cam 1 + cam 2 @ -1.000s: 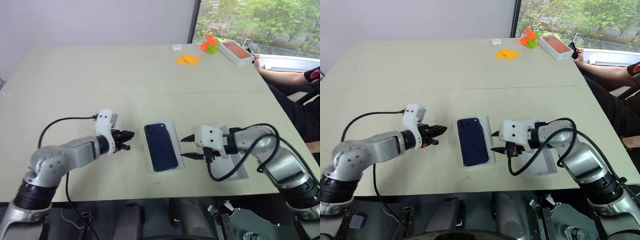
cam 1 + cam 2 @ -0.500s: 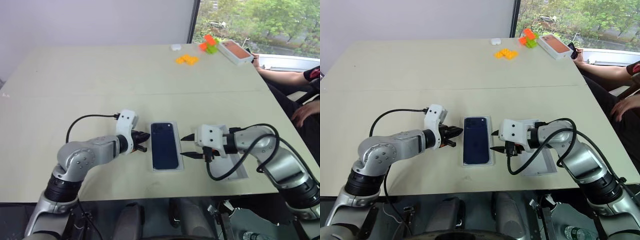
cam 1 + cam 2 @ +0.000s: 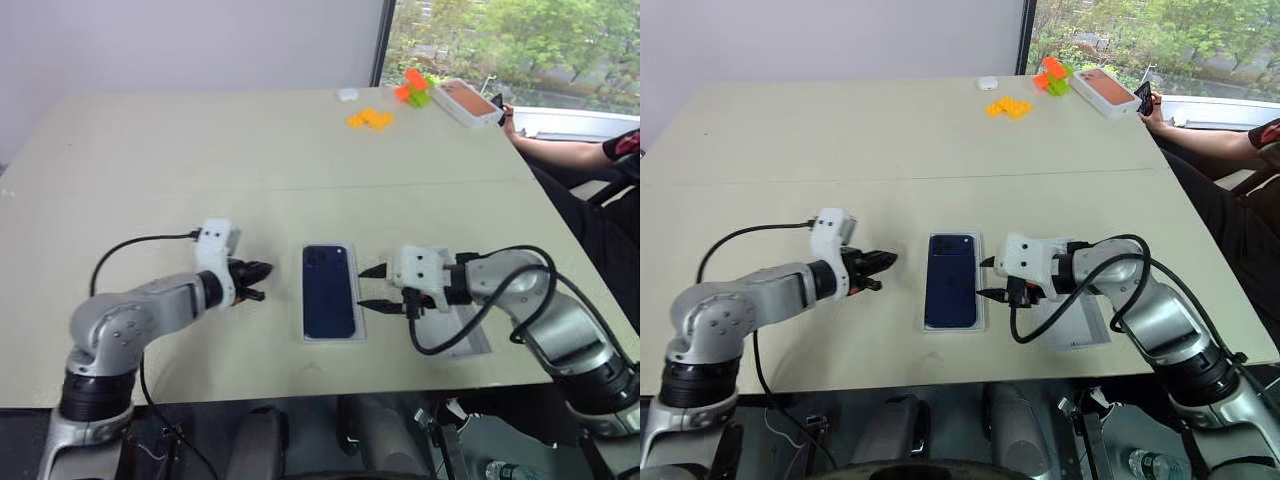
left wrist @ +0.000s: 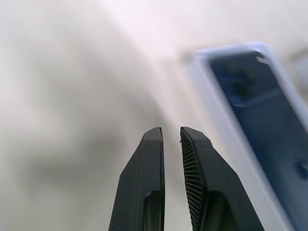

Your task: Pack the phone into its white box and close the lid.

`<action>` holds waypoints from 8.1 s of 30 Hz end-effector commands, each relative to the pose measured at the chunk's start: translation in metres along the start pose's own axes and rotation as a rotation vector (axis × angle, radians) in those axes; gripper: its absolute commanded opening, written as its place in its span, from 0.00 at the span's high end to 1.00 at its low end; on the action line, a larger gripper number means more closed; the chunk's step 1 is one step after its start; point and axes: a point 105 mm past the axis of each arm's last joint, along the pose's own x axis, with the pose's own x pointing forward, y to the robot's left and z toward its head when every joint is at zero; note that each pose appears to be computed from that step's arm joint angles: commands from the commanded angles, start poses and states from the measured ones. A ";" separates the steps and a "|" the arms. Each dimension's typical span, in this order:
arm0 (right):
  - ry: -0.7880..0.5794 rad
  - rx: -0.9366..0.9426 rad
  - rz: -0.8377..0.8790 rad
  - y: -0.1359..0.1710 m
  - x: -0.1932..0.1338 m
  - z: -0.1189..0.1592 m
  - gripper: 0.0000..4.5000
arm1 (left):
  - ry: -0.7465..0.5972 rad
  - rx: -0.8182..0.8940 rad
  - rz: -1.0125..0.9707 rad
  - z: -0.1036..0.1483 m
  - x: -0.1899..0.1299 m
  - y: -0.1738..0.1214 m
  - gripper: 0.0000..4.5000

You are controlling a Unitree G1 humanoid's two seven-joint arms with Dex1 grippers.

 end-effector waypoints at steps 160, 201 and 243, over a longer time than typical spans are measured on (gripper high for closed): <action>0.162 0.228 -0.116 0.001 -0.042 -0.002 0.69 | -0.055 0.362 -0.434 -0.022 0.008 -0.075 0.86; 0.223 0.842 -0.517 -0.041 -0.044 -0.017 0.99 | -0.130 0.558 -0.547 -0.026 -0.028 -0.069 0.86; -0.483 1.487 -0.070 -0.028 0.023 0.072 0.23 | -0.196 0.503 -0.396 -0.006 -0.027 -0.037 0.86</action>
